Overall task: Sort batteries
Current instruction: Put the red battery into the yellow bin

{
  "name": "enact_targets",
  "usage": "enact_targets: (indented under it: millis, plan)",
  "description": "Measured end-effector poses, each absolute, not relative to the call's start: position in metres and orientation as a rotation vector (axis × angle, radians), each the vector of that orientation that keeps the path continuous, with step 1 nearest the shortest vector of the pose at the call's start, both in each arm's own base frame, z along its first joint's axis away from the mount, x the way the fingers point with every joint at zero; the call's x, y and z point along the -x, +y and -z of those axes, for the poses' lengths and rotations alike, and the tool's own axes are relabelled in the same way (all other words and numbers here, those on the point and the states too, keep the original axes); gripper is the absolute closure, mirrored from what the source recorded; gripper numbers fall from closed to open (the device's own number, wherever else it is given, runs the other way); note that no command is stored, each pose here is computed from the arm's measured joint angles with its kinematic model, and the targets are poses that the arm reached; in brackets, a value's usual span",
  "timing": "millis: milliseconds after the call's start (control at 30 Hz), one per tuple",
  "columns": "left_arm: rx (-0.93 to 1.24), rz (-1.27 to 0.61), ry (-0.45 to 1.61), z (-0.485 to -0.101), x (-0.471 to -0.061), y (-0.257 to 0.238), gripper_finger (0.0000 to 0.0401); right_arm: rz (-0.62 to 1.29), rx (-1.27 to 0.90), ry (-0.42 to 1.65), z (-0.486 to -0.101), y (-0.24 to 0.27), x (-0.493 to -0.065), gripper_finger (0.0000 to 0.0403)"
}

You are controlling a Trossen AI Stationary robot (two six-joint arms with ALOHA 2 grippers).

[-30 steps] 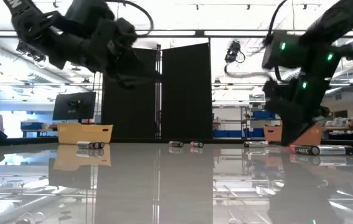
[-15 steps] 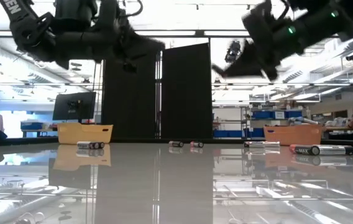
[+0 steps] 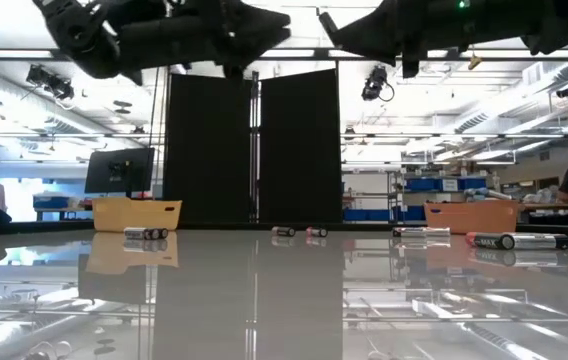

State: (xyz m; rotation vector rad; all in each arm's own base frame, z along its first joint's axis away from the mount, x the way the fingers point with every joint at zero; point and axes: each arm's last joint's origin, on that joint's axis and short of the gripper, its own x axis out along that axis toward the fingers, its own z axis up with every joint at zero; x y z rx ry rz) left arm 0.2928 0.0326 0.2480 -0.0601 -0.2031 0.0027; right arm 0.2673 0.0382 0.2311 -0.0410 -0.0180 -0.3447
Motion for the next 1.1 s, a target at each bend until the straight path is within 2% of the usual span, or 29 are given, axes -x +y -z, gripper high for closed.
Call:
enact_targets:
  millis: [200, 567, 767, 967, 1100]
  plan:
    - [0.052, 0.077, -0.209, -0.246, -0.325, 0.031, 0.0234, 0.336, 0.068, -0.027, -0.233, 0.039, -0.267, 0.0345]
    - [0.048, 0.153, -0.249, -0.247, -0.349, 0.031, 0.0234, 0.318, 0.105, -0.034, -0.234, 0.043, -0.267, 0.0345]
    - [0.049, 0.170, -0.262, -0.249, -0.352, 0.031, 0.0269, 0.319, 0.107, -0.045, -0.235, 0.043, -0.267, 0.0345]
    - [-0.002, 0.184, -0.271, -0.250, -0.351, 0.030, 0.0346, 0.319, 0.103, -0.048, -0.235, 0.043, -0.267, 0.0345]
    - [-0.015, 0.205, -0.270, -0.250, -0.351, 0.030, 0.0347, 0.315, 0.104, -0.044, -0.235, 0.043, -0.267, 0.0337]
